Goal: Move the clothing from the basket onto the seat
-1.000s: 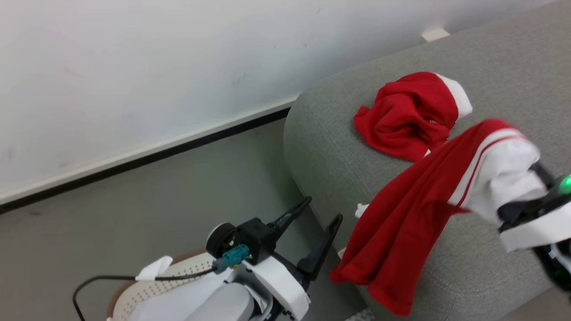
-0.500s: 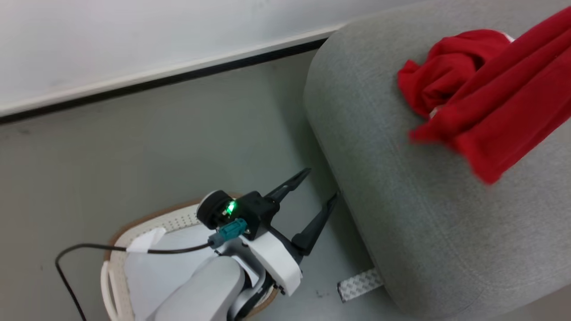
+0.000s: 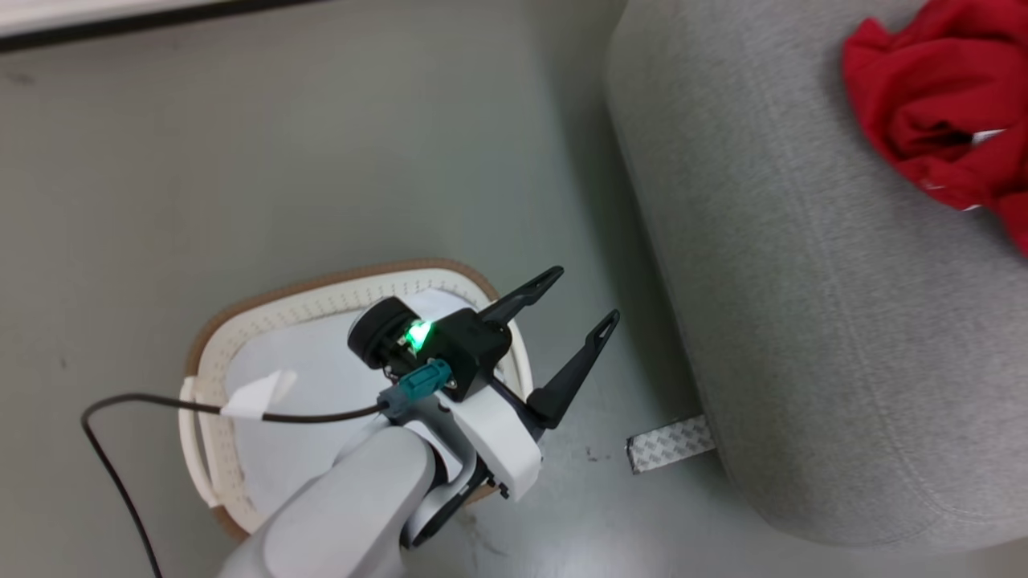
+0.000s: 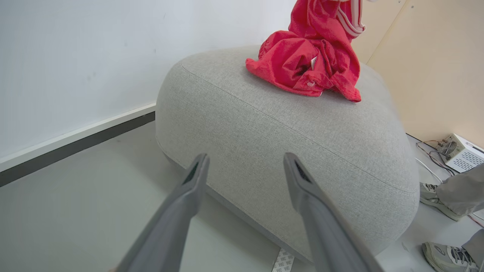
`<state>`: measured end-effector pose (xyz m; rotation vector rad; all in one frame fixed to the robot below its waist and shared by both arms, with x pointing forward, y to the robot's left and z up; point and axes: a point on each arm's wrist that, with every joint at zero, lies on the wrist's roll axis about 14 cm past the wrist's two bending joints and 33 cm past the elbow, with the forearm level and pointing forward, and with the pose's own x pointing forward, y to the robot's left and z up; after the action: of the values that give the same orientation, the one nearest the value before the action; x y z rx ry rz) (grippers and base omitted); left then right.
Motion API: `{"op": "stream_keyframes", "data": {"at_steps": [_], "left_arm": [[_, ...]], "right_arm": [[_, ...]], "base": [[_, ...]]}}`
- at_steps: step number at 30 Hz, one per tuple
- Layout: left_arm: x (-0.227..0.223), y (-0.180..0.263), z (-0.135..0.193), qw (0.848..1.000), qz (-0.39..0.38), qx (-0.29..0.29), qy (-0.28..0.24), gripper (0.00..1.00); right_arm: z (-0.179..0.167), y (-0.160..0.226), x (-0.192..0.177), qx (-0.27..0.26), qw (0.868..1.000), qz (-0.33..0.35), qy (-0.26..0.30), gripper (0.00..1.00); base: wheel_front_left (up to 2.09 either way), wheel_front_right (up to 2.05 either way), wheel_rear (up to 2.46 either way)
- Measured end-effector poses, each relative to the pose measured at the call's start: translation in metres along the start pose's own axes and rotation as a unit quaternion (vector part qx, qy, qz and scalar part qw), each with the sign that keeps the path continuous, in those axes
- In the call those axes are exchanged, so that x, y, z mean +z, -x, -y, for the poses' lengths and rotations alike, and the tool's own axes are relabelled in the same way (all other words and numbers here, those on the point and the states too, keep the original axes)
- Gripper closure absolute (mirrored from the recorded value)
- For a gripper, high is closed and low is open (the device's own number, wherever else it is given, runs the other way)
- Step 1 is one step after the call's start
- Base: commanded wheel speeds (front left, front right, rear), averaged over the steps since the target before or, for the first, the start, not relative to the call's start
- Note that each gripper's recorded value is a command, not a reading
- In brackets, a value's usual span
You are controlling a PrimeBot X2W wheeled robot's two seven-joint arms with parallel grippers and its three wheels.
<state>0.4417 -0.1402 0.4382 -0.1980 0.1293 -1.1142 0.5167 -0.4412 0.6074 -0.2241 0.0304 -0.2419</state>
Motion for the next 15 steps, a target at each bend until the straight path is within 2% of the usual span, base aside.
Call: {"op": "stream_keyframes", "data": {"at_steps": [2,5,7,9,10,12,13,15], "left_arm": [[-0.004,0.0,-0.005,1.0,-0.002,0.003,0.003,0.0],[-0.014,0.003,-0.015,1.0,-0.011,0.012,0.009,0.0],[-0.02,0.006,-0.02,1.0,-0.016,0.016,0.013,0.0],[-0.025,0.008,-0.023,0.999,-0.021,0.021,0.015,0.0],[-0.027,0.009,-0.024,0.999,-0.022,0.023,0.016,0.0],[-0.03,0.01,-0.026,0.999,-0.025,0.025,0.018,0.0],[-0.031,0.011,-0.027,0.999,-0.025,0.026,0.018,0.0],[-0.031,0.011,-0.027,0.999,-0.026,0.027,0.016,0.0]], "right_arm": [[-0.015,-0.004,-0.039,0.015,0.998,-0.054,0.019,1.0],[-0.035,-0.006,-0.086,0.026,0.992,-0.12,0.014,0.92],[-0.042,-0.004,-0.114,0.029,0.986,-0.166,0.017,0.89],[-0.044,0.003,-0.139,0.038,0.975,-0.216,0.048,0.83],[-0.046,0.007,-0.151,0.041,0.967,-0.244,0.057,0.82],[-0.05,0.012,-0.165,0.048,0.959,-0.272,0.063,0.88],[-0.051,0.013,-0.168,0.049,0.956,-0.282,0.063,0.85],[-0.051,0.017,-0.173,0.048,0.951,-0.301,0.058,0.64]], "base": [[0.0,0.0,0.0],[0.0,0.0,0.0],[0.0,0.0,0.0],[0.0,0.0,0.0],[0.0,0.0,0.0],[0.0,0.0,0.0],[0.0,0.0,0.0],[0.0,0.0,0.0]]}}
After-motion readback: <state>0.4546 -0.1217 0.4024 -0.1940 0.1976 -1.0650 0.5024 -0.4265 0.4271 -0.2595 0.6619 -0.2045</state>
